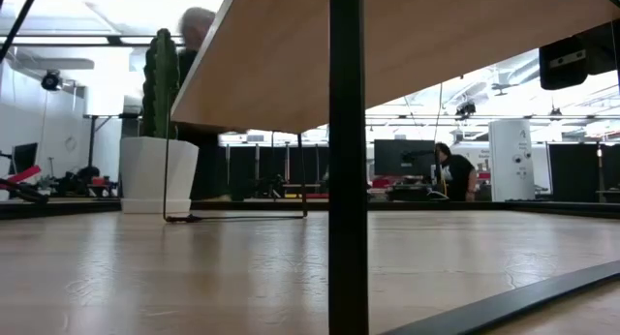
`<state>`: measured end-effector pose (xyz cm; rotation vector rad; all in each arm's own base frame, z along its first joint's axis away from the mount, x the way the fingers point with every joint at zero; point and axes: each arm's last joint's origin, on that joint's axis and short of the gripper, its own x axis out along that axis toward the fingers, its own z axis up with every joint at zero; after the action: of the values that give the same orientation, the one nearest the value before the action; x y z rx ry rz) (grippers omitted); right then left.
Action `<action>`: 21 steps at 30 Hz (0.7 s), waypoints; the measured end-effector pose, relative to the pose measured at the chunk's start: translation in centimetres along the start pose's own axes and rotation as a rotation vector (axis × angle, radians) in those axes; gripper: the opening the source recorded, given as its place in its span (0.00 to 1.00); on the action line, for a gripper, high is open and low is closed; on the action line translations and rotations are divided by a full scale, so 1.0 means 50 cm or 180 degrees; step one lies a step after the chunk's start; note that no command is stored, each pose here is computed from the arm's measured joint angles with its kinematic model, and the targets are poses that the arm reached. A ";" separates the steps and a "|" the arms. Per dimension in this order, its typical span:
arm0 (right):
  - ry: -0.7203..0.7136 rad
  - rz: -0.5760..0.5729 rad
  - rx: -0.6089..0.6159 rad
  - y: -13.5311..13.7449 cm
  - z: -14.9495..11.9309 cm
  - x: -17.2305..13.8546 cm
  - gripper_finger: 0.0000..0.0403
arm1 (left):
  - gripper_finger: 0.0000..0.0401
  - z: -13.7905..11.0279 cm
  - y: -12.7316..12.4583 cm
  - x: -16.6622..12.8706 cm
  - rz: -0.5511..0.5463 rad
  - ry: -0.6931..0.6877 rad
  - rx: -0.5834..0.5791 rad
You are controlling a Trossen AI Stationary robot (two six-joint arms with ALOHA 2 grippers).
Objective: Pick & Place Mini bowls
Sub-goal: Return to Home Position
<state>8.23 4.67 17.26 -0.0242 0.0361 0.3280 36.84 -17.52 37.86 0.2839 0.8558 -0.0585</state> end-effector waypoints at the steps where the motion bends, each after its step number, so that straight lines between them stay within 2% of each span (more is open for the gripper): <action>1: 0.0000 -0.0001 0.0004 0.000 0.000 0.000 0.02 | 0.19 0.001 -0.001 0.002 -0.0002 -0.0017 -0.0006; 18: 0.0001 0.0001 0.0003 0.000 0.000 0.000 0.02 | 0.19 -0.009 -0.003 0.029 0.0038 0.0039 -0.0025; 21: 0.0000 -0.0001 0.0037 0.000 0.000 0.000 0.02 | 0.19 -0.001 -0.001 0.023 0.0042 -0.0057 -0.0055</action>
<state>8.23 4.67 17.26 -0.0126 0.0381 0.3275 37.52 -17.50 36.94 0.2726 0.8361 -0.0413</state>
